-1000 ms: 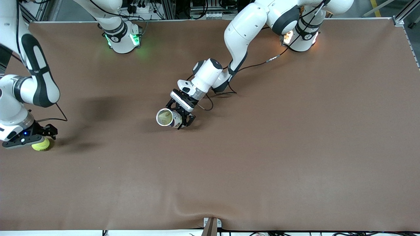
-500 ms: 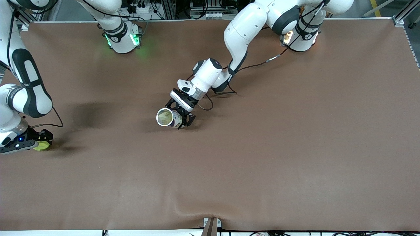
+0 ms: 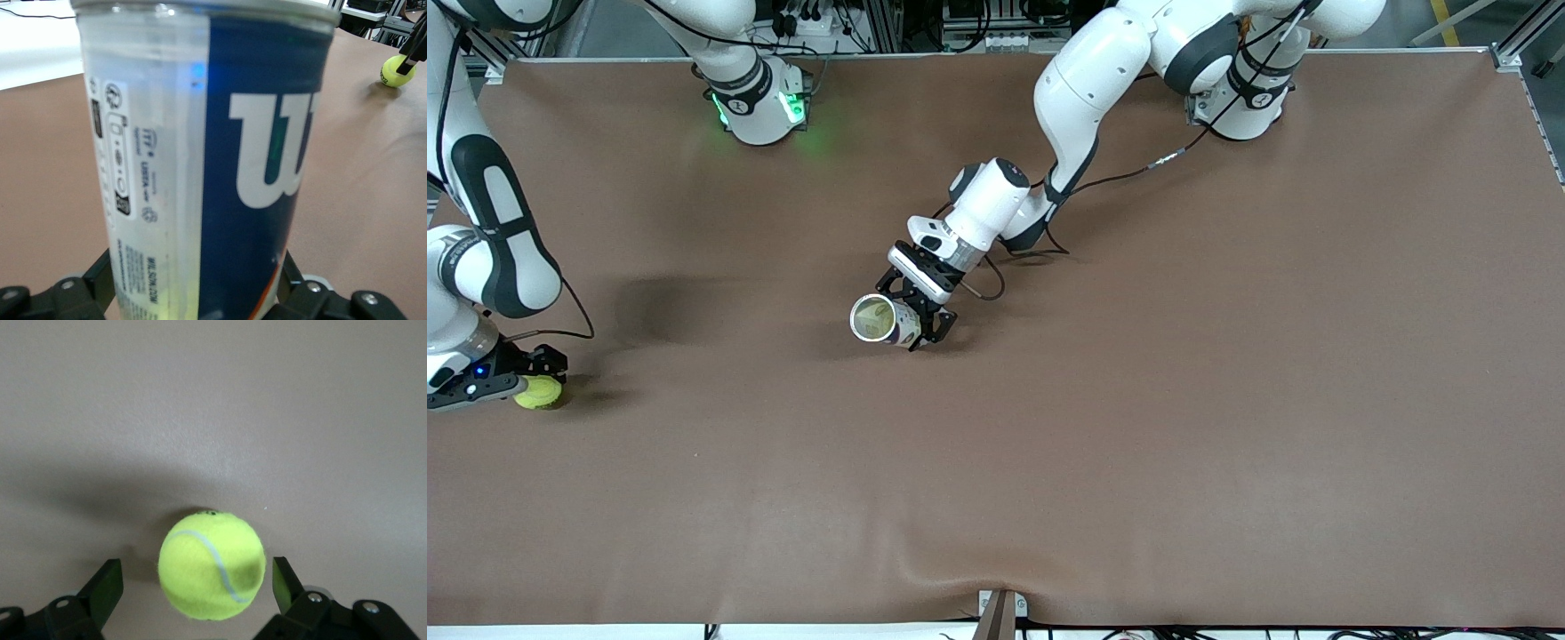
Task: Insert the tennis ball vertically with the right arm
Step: 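Grasp the plain yellow ball with the right gripper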
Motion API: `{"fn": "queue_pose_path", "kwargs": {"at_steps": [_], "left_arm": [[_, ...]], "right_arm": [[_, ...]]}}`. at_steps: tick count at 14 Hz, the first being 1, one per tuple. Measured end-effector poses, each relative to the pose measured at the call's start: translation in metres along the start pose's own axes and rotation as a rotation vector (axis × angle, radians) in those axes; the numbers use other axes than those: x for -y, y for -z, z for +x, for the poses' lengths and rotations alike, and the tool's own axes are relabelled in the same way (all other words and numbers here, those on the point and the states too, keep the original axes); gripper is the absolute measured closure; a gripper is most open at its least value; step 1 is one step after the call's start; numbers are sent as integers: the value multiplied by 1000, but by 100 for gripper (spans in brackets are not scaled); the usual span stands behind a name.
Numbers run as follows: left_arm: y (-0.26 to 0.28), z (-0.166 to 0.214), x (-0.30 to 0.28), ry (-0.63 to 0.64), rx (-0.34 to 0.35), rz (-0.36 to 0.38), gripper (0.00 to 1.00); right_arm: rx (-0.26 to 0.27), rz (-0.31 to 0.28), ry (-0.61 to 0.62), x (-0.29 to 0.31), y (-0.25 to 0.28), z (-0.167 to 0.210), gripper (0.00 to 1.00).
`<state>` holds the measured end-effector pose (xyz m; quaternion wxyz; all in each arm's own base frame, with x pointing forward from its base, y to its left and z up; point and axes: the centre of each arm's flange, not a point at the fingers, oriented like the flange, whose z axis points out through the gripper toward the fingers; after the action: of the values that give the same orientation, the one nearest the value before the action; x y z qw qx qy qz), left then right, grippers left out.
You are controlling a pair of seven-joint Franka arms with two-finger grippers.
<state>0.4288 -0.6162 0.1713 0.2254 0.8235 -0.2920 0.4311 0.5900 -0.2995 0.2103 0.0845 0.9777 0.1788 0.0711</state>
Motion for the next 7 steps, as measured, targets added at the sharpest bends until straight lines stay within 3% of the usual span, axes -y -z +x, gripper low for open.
{"fn": "queue_pose_path", "kwargs": {"at_steps": [4,7], "left_arm": [[0,0,0,-3,1,-1,1],[0,0,0,-5,2,-2,1]], "right_arm": [[17,16,-9,-1,-16,-10,0],[-1,7,-6,1,-20,-7,0]]}}
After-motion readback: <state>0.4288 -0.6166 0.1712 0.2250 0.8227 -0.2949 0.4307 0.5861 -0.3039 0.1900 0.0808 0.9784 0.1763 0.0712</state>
